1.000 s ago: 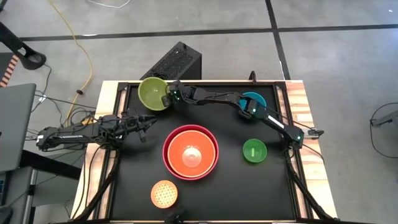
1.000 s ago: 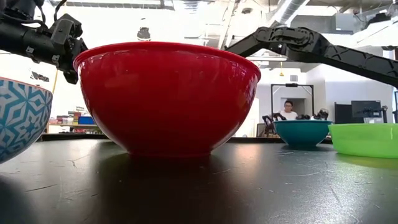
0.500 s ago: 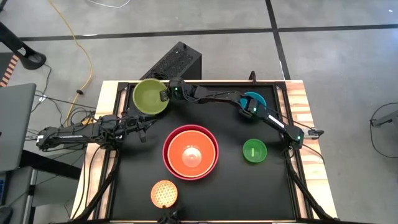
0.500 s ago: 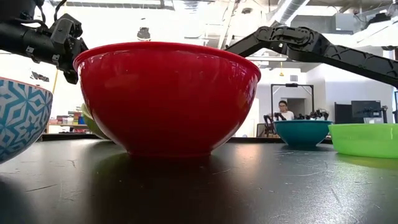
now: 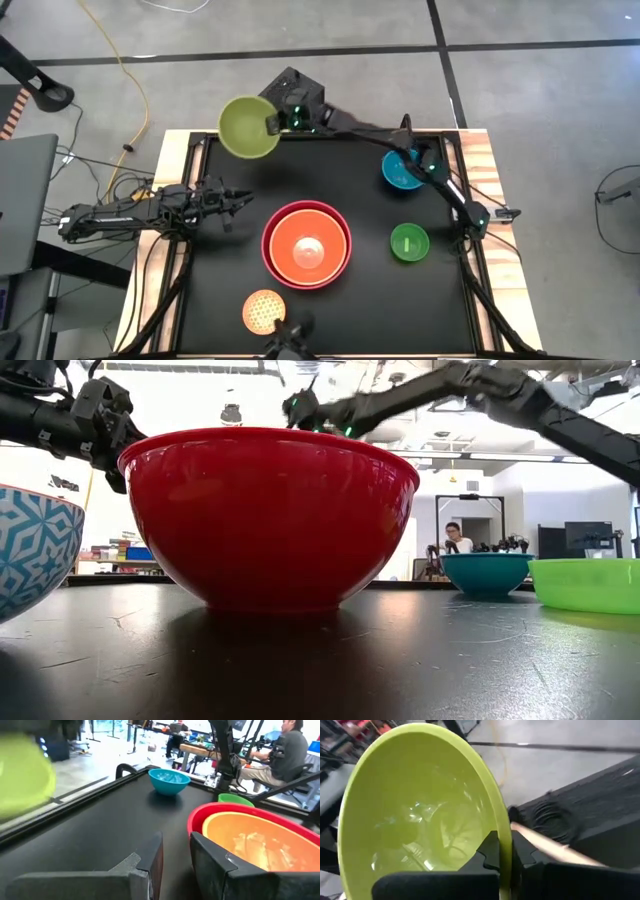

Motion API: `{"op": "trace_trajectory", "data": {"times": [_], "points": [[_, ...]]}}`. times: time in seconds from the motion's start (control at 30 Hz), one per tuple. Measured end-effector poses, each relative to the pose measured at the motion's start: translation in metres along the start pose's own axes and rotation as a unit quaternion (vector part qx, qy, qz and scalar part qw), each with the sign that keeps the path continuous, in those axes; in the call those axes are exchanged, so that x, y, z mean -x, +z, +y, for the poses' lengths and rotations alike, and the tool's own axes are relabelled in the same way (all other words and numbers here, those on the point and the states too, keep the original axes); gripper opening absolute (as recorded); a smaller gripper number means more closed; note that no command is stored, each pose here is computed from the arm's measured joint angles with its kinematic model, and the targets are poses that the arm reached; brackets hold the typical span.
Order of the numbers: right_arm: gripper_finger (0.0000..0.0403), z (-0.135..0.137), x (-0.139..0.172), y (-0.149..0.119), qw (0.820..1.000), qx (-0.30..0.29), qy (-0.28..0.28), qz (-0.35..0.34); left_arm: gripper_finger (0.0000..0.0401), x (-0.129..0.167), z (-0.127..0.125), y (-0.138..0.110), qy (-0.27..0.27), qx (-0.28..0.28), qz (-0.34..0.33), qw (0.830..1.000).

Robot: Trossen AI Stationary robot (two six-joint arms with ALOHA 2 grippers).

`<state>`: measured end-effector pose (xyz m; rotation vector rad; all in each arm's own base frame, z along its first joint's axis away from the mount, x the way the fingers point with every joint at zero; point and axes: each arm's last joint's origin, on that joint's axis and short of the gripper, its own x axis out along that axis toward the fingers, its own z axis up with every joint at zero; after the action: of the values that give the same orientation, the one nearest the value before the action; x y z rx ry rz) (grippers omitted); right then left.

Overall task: Nest bowls inside each other
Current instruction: Stack the light green bowl on top of the orange bowl

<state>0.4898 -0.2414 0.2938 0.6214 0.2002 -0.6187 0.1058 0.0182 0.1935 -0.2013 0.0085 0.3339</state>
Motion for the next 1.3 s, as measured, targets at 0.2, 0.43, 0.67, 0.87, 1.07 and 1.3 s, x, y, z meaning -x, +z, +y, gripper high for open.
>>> {"op": "trace_trajectory", "data": {"times": [0.2,0.43,0.67,0.87,1.07,1.3], "points": [[0.0013,0.008,0.083,0.056,0.995,0.058,-0.083,0.009,0.0087,0.0,-0.001,-0.001,-0.016,0.0,0.007,1.0],[0.0013,0.036,0.162,0.06,0.986,0.1,-0.081,0.104,0.0087,0.0,-0.001,-0.001,-0.014,0.005,0.009,1.0],[0.0013,0.092,0.208,0.002,0.951,0.166,-0.031,0.259,0.0087,0.0,-0.001,-0.001,-0.013,0.005,0.009,1.0],[0.0014,0.144,0.242,-0.062,0.897,0.277,0.037,0.344,0.0087,0.0,-0.001,-0.001,-0.013,0.005,0.009,1.0],[0.0014,0.17,0.26,-0.11,0.874,0.335,0.068,0.346,0.0087,0.0,0.0,-0.002,-0.011,0.004,0.014,1.0],[0.0014,0.151,0.225,-0.13,0.888,0.308,0.042,0.338,0.0087,0.0,0.001,-0.004,0.003,0.006,0.02,1.0]]}}
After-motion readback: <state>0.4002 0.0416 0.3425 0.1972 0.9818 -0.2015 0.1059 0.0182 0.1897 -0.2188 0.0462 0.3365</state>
